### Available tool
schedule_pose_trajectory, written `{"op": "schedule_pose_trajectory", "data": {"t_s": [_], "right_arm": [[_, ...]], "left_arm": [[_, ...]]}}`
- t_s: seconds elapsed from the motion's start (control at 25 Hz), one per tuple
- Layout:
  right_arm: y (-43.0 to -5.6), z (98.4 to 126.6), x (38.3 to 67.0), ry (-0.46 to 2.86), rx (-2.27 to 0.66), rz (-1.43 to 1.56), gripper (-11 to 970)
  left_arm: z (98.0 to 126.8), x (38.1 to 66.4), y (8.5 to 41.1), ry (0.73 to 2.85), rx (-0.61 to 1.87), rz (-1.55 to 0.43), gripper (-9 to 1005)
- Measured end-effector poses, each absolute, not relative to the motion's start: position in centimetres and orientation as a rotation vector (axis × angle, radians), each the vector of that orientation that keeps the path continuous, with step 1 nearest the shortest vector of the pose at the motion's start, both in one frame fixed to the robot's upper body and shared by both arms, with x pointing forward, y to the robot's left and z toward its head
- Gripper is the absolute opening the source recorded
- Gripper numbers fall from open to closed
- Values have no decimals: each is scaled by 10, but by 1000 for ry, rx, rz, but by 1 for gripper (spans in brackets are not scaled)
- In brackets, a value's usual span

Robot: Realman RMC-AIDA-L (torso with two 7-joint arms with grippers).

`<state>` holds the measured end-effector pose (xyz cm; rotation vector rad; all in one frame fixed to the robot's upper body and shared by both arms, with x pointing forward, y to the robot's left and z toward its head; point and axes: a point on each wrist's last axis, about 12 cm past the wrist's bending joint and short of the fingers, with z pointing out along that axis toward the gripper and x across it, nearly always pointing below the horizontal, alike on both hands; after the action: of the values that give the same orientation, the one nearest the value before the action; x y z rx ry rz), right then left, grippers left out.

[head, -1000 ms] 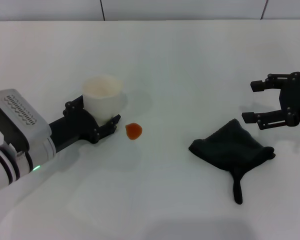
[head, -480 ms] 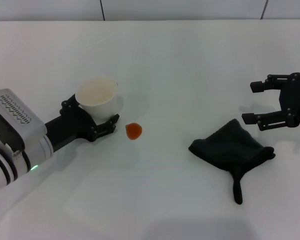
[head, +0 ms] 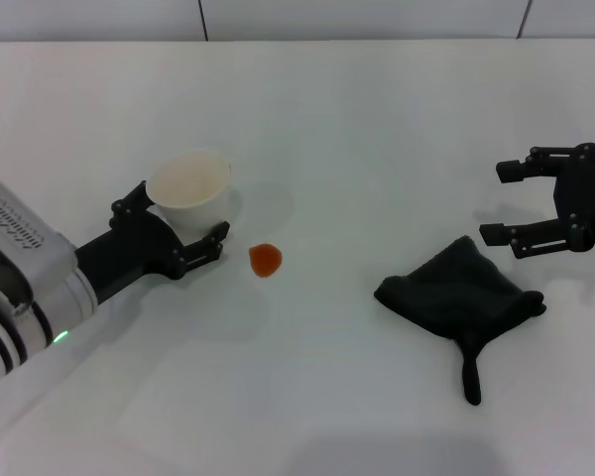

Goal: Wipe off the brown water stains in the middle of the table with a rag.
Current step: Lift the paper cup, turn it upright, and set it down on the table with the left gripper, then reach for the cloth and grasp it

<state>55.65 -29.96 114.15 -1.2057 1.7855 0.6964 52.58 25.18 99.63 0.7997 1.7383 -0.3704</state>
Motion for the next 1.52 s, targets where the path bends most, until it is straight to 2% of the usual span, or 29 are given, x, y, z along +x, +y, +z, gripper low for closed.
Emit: {"op": "schedule_pose_trajectory", "data": {"t_s": [0.48,0.84,1.08,1.32,1.52], "right_arm": [[-299,1143,557,1782,-1209,692,856],[-300,1143,556,1779,-1200,696,856],[-303,1144,554,1783,-1193,701,856],[-302,1153,552,1801,-1209,708,856],[-301,1163,549,1891,-1241,700,856]], "left_arm": [[993,507,263,1757,661,-441,894],[994,486,272,1749,565,-588,894],[999,466,291,1760,550,-671,894],[1020,456,314,1783,654,-705,894],[1042,465,315,1812,816,-769,894]]}}
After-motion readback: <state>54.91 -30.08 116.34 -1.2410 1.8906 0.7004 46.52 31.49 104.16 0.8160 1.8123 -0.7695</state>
